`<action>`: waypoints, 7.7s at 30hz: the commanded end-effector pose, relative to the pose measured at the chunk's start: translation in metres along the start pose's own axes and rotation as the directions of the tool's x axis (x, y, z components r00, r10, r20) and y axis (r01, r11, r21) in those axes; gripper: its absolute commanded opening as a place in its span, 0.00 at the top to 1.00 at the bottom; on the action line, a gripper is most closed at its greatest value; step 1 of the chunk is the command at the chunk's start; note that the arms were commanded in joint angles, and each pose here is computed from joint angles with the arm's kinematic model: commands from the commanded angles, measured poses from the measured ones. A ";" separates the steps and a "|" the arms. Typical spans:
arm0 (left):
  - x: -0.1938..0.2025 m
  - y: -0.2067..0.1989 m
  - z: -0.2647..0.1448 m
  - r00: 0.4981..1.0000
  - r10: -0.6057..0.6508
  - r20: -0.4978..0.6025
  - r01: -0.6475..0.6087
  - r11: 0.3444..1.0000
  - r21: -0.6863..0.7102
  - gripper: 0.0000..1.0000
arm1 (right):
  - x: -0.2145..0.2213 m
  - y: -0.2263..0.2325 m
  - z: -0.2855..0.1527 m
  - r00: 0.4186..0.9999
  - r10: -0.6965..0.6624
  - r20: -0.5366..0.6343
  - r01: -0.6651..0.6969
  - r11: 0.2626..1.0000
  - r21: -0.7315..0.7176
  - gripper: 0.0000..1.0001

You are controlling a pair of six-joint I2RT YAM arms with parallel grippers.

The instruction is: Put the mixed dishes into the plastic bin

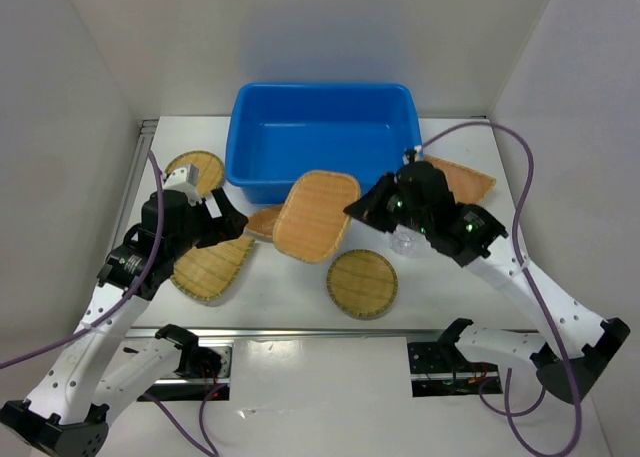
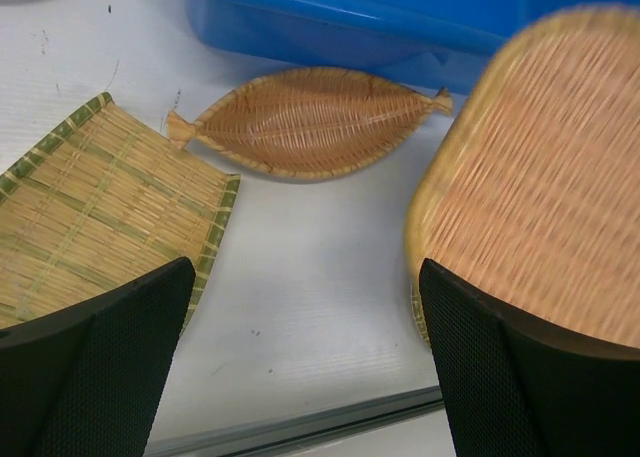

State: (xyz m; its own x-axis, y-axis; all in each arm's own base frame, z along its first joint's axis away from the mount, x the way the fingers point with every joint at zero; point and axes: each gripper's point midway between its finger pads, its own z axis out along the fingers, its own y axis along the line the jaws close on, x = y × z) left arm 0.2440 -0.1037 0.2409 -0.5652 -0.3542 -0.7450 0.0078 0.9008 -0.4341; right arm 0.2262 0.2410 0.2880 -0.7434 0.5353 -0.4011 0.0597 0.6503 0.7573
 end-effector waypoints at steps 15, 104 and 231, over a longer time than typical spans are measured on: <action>-0.019 0.006 -0.003 0.994 0.048 0.095 -0.045 0.998 -0.037 0.00 | -0.257 0.032 0.101 0.911 -0.141 0.388 0.152 0.988 0.003 1.00; 0.010 0.040 -0.005 0.919 -0.360 0.163 0.380 0.917 -0.120 0.13 | -0.244 -0.285 -0.038 0.840 -0.008 0.543 -0.355 0.749 0.560 0.30; -0.041 0.090 0.000 0.977 0.056 0.207 0.052 0.873 -0.484 0.00 | -0.270 -0.054 0.224 0.952 -0.267 0.152 0.238 0.953 0.188 0.26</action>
State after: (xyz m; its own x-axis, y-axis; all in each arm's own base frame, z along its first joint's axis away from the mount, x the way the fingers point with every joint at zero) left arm 0.2675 -0.0397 0.2285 -0.3901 -0.4303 -0.8140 -0.3125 0.8935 -0.3225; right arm 0.5798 0.2027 0.1016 -0.7794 0.4306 -0.4551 0.1418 0.8288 0.5413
